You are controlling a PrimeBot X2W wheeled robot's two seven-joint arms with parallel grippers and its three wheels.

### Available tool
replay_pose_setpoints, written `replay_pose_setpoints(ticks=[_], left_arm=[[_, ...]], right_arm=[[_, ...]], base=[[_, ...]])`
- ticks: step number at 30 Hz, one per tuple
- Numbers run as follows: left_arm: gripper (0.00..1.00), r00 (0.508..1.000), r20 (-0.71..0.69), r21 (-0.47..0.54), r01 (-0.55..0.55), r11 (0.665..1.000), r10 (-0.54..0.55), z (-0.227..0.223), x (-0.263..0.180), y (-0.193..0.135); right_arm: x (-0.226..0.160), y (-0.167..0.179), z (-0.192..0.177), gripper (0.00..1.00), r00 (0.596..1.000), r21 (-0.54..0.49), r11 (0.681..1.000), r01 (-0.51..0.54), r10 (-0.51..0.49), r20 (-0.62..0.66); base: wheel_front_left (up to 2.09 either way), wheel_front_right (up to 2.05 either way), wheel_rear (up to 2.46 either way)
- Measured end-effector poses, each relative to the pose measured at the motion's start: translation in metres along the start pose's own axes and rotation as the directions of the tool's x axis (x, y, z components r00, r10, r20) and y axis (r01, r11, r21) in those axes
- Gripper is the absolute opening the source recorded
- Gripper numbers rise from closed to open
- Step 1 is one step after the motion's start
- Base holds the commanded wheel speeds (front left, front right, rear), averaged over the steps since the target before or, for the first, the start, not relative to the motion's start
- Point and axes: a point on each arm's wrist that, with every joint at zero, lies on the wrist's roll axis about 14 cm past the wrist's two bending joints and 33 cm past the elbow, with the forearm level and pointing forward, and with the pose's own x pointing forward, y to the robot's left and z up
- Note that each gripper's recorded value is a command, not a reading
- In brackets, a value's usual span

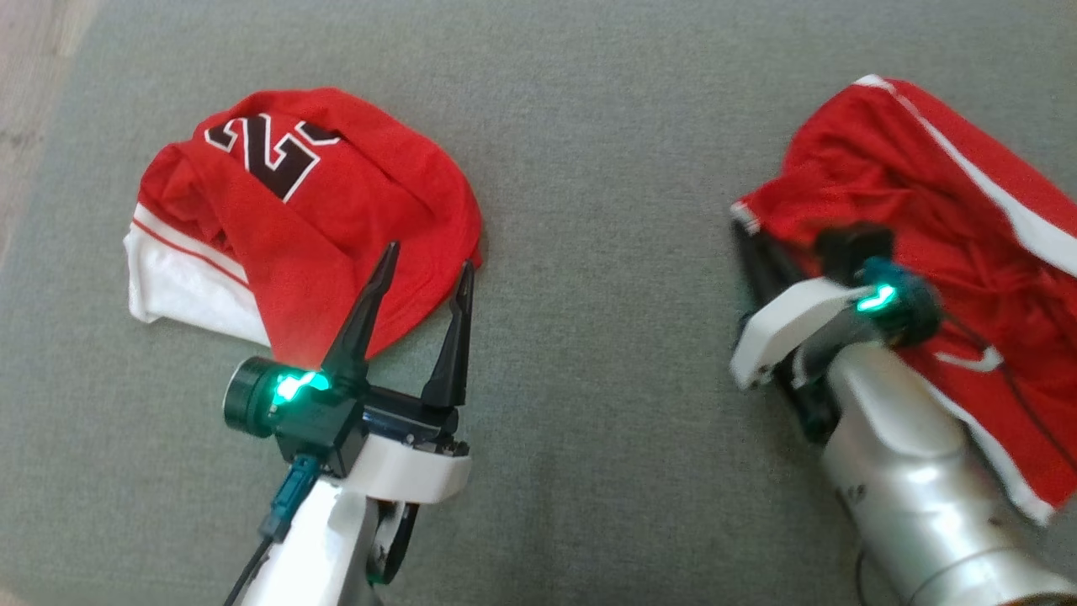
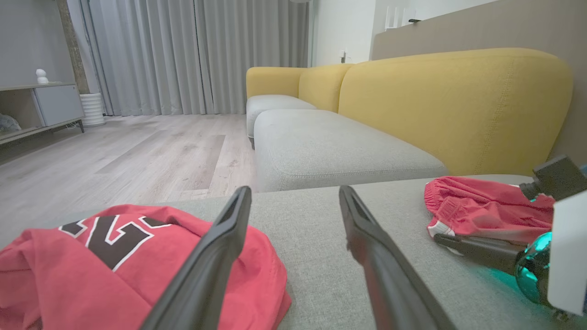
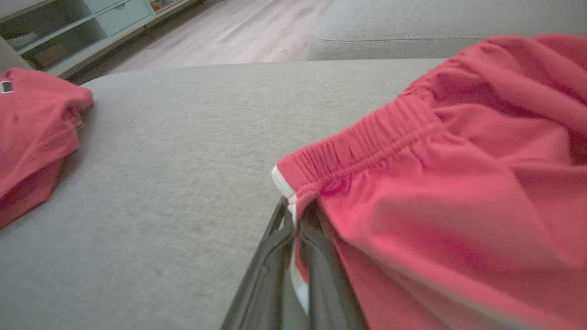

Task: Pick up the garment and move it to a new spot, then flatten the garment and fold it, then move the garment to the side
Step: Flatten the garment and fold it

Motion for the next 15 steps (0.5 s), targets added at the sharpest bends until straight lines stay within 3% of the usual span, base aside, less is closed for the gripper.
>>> replay_pose_setpoints(ticks=[6, 15], left_arm=[[1.00, 0.999, 0.033, 0.003, 0.011, 1.000, -0.011, 0.012, 0.000, -0.004], [1.00, 0.998, 0.062, 0.005, 0.028, 1.000, -0.028, 0.024, -0.007, -0.013]], right_arm=[[-0.019, 0.060, -0.006, 0.00, 0.986, 0.007, 0.986, -0.165, 0.165, 0.000], [-0.048, 0.136, 0.002, 0.00, 0.925, -0.041, 0.925, -0.379, 0.379, -0.013]], base=[[0.00, 0.00, 0.00], [0.00, 0.00, 0.00]])
